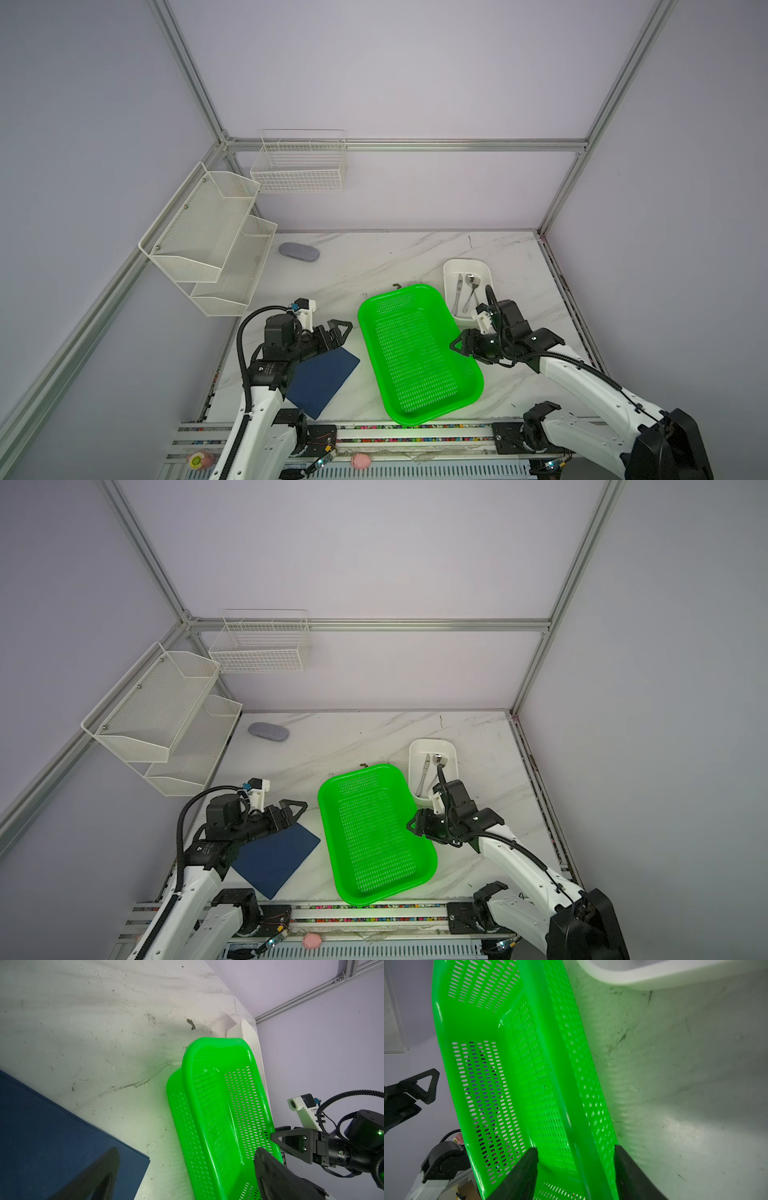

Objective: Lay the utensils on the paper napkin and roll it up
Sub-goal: 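Grasp the green basket rim with the right gripper and slide it farther away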

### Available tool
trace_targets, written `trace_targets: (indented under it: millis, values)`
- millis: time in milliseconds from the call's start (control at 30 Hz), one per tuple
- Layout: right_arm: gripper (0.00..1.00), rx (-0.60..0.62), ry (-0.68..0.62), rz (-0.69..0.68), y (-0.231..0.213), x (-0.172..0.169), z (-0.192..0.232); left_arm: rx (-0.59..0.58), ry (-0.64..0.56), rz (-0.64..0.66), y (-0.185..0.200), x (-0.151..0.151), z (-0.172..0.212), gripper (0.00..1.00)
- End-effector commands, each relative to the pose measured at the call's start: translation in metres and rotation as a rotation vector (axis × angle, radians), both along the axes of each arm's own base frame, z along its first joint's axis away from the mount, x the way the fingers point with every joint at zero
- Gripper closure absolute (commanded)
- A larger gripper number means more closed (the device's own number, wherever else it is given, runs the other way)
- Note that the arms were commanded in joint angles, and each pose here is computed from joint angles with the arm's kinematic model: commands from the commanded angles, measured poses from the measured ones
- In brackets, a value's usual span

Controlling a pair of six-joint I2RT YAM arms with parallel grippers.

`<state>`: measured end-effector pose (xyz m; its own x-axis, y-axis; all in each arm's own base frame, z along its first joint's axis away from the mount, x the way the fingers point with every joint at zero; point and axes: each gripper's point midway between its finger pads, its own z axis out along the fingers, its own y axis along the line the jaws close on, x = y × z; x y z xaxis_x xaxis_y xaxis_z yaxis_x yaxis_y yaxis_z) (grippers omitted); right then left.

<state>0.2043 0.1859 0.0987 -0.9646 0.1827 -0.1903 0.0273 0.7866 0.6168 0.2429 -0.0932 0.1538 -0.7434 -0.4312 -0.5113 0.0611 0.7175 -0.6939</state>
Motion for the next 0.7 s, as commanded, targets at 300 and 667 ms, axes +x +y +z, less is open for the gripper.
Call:
trace_targets:
  millis: [300,667]
  values:
    - [0.65,0.025,-0.133,-0.148,0.057,0.070,0.008,-0.021,-0.072,-0.046,-0.011,0.006,0.039,0.00]
    - [0.74,-0.312,-0.255,-0.074,0.064,0.143,-0.008,0.007,-0.057,-0.025,-0.008,0.009,0.036,0.00]
